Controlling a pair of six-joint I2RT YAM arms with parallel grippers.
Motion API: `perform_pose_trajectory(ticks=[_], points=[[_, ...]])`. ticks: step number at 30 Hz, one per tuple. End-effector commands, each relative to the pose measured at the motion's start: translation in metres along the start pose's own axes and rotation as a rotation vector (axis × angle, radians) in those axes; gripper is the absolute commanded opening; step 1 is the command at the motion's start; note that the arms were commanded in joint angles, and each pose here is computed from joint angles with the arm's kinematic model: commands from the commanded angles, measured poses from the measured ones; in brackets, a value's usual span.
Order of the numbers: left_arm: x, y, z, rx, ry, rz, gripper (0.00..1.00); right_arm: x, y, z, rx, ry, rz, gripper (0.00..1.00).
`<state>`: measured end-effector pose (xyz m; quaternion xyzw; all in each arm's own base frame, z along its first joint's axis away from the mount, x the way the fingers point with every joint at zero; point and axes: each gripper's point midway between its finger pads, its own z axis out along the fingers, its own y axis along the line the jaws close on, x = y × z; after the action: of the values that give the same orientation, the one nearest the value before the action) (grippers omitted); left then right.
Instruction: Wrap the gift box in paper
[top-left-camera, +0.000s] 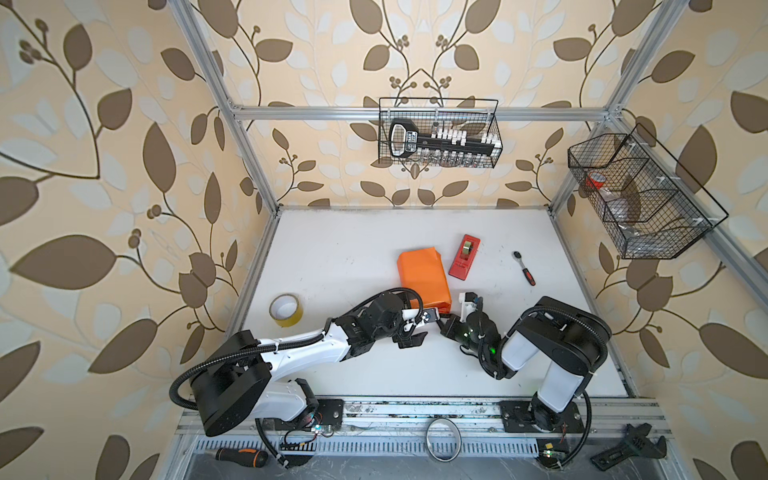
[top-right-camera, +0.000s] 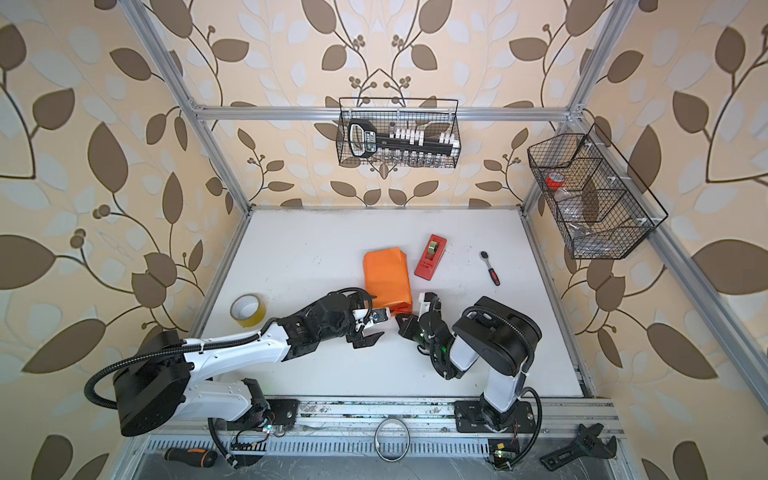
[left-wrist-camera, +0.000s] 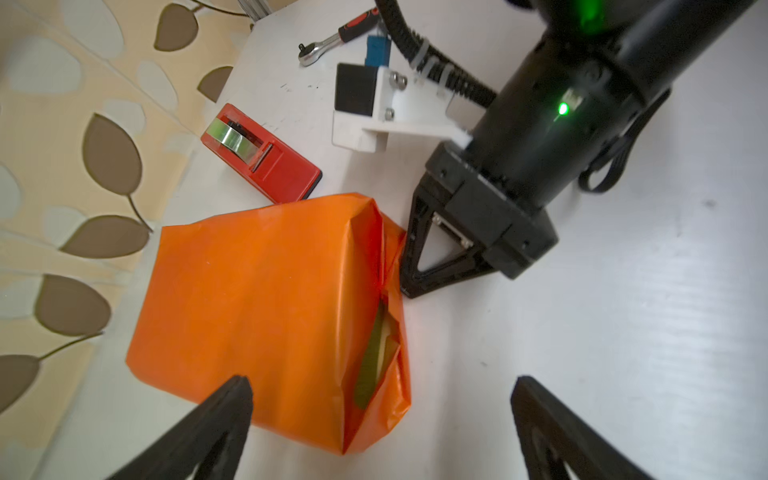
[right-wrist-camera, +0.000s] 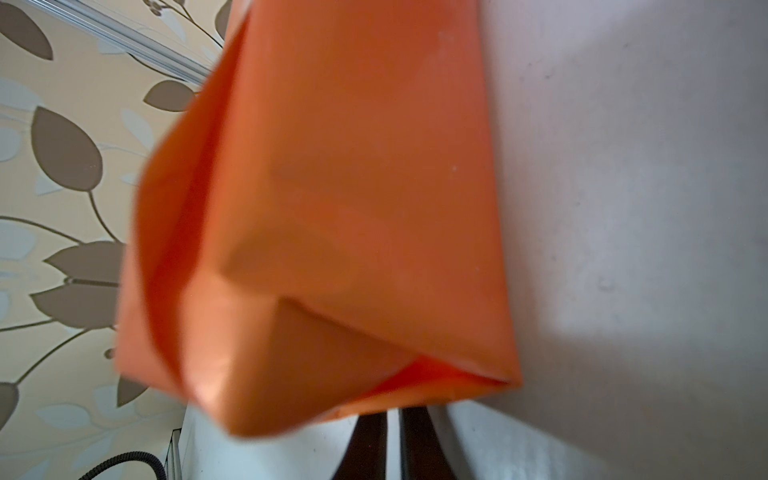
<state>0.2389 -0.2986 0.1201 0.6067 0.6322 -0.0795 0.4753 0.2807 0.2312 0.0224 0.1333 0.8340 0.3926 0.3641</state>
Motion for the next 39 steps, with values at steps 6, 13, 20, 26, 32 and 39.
perform_pose_trajectory(ticks=[6, 13, 20, 26, 32, 39], points=[[0.0, 0.029, 0.018, -0.121, -0.004, 0.227, 0.99, 0.004, -0.009, -0.003, 0.021, -0.003, 0.014, 0.1], [0.01, 0.018, 0.037, -0.075, 0.001, 0.269, 0.99, 0.004, -0.009, -0.004, 0.023, -0.005, 0.01, 0.09], [0.017, 0.013, 0.048, -0.064, 0.009, 0.292, 0.99, 0.003, -0.009, -0.003, 0.021, -0.005, 0.012, 0.08], [0.026, 0.016, 0.057, -0.089, 0.042, 0.313, 0.99, 0.005, -0.009, -0.003, 0.023, 0.0, 0.011, 0.08], [0.036, 0.015, 0.064, -0.094, 0.07, 0.328, 0.99, 0.004, -0.008, -0.003, 0.019, 0.0, 0.011, 0.08], [0.047, 0.013, 0.073, -0.091, 0.111, 0.336, 0.99, 0.004, -0.008, -0.004, 0.019, 0.001, 0.011, 0.07]])
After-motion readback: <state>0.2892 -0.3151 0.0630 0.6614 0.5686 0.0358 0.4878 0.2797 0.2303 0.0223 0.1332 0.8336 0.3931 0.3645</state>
